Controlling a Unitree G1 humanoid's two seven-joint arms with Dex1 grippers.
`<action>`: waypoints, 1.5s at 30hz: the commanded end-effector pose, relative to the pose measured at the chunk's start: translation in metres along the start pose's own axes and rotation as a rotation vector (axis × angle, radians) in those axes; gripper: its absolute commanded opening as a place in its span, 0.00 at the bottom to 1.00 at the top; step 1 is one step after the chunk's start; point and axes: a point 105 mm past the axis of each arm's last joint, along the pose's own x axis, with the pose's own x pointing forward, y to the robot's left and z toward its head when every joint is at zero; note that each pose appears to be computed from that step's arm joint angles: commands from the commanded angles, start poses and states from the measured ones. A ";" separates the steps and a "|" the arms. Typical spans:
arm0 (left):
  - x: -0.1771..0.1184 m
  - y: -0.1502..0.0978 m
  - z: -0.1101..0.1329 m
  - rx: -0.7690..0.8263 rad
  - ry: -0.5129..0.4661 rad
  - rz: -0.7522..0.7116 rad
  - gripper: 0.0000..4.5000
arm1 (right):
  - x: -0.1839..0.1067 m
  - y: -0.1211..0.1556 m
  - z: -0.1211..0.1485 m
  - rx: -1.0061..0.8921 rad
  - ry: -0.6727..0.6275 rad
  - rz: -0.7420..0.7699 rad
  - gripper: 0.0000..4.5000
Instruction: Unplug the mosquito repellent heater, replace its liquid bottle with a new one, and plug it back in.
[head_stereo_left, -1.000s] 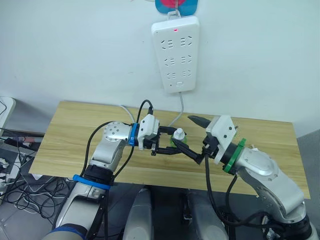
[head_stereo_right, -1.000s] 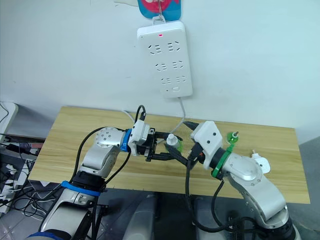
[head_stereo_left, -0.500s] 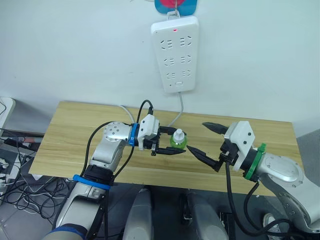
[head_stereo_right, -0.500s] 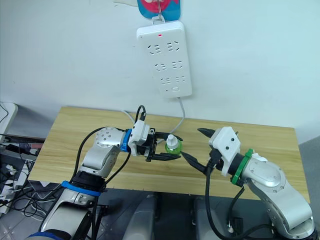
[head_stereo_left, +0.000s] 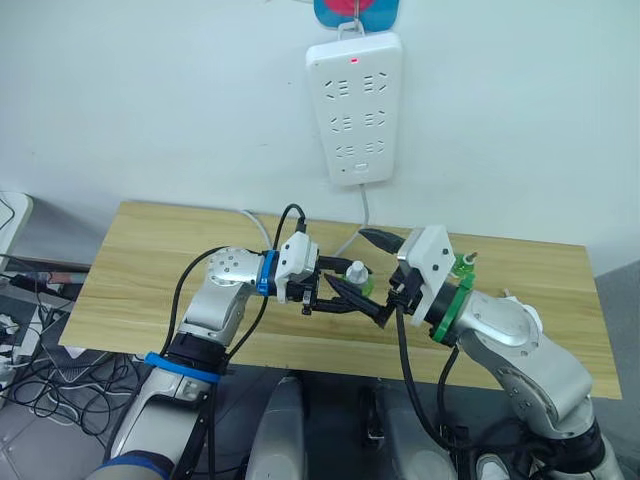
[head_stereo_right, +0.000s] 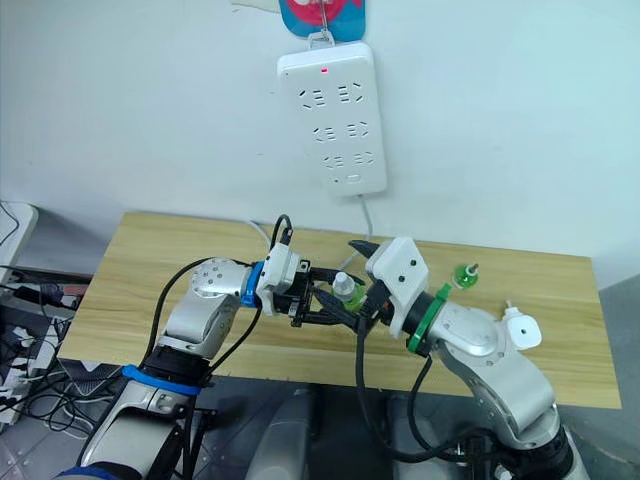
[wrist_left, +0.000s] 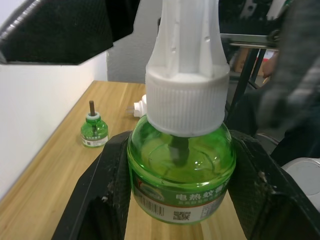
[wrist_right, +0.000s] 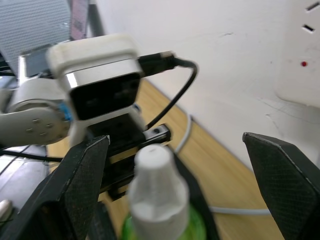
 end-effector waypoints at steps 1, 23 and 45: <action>0.002 -0.002 0.011 0.040 -0.032 -0.022 0.51 | -0.012 -0.004 0.002 -0.028 -0.004 -0.016 0.99; 0.004 0.001 0.010 0.041 -0.031 -0.032 0.51 | -0.036 0.016 0.015 0.060 -0.011 0.121 0.99; 0.003 -0.003 0.011 0.034 -0.030 -0.040 0.51 | -0.014 0.017 0.023 0.101 -0.065 0.081 0.07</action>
